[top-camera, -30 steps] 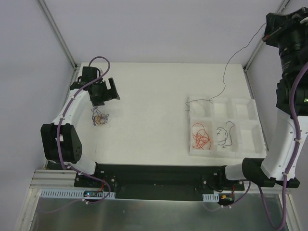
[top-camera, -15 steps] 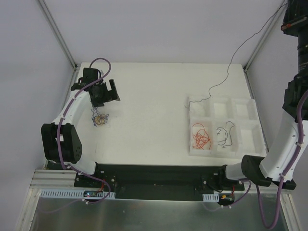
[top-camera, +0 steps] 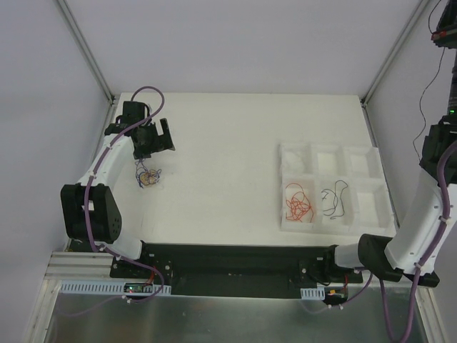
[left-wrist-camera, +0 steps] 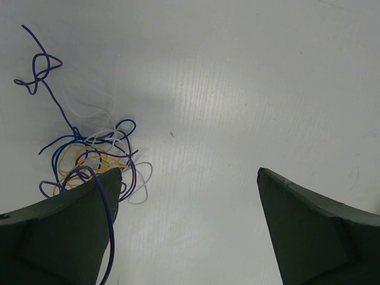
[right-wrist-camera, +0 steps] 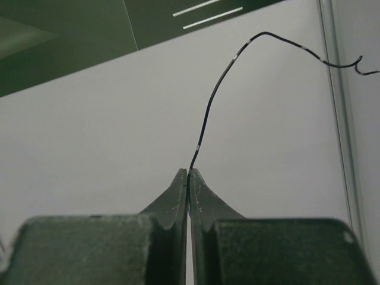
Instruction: Untangle the cables
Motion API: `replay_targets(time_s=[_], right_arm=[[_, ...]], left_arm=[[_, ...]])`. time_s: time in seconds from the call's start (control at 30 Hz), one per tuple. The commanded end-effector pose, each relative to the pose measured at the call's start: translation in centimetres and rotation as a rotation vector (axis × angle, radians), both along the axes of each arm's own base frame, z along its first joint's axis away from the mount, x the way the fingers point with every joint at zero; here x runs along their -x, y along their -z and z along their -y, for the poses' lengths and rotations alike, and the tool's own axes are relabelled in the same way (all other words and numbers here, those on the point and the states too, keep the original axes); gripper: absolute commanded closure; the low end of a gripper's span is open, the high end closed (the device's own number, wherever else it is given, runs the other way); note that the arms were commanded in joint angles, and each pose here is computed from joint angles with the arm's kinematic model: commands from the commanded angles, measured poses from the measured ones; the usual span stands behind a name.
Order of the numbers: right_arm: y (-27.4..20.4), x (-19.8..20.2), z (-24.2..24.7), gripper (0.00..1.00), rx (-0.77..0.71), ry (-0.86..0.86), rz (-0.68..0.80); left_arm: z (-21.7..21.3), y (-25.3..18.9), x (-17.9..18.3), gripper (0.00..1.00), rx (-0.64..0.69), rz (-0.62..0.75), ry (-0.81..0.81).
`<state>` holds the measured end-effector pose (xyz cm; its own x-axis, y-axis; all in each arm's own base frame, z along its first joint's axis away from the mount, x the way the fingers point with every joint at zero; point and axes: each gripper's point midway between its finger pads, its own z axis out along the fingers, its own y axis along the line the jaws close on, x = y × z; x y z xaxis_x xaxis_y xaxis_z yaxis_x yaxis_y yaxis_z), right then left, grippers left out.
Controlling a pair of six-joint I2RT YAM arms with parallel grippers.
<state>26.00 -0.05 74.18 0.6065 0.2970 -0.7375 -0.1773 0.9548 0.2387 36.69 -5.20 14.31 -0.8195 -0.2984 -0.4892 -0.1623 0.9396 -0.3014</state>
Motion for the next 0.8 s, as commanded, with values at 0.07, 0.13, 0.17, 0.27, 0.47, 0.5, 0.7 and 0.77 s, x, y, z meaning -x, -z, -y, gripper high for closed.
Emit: replay_targets(time_s=[0.07, 0.13, 0.17, 0.27, 0.47, 0.5, 0.7, 0.77], right_arm=[[2.3, -4.1, 1.4, 0.99, 0.019, 0.057, -0.072], [2.5, -4.3, 1.7, 1.0, 0.02, 0.066, -0.08], [2.4, -4.2, 1.7, 1.0, 0.022, 0.069, -0.077], [1.9, -4.0, 1.7, 1.0, 0.024, 0.069, -0.065], [3.1, -5.2, 1.4, 0.99, 0.01, 0.033, -0.101], [3.4, -5.5, 1.4, 1.0, 0.006, 0.027, -0.109], [5.1, -7.4, 1.3, 1.0, -0.008, 0.001, -0.157], [5.7, -7.8, 1.3, 1.0, -0.01, 0.001, -0.174]], left_arm=[[0.8, -0.9, 0.0, 0.04, 0.02, 0.03, 0.039], [0.9, -1.0, -0.1, 0.04, 0.028, 0.033, 0.041], [0.9, -1.0, -0.1, 0.04, 0.03, 0.033, 0.042], [1.1, -1.1, -0.2, 0.04, 0.037, 0.035, 0.047], [1.2, -1.3, -0.1, 0.04, 0.041, 0.037, 0.052], [1.2, -1.3, 0.0, 0.04, 0.041, 0.039, 0.052], [1.3, -1.2, 0.0, 0.04, 0.049, 0.037, 0.057], [1.4, -1.4, 0.0, 0.04, 0.05, 0.04, 0.058]])
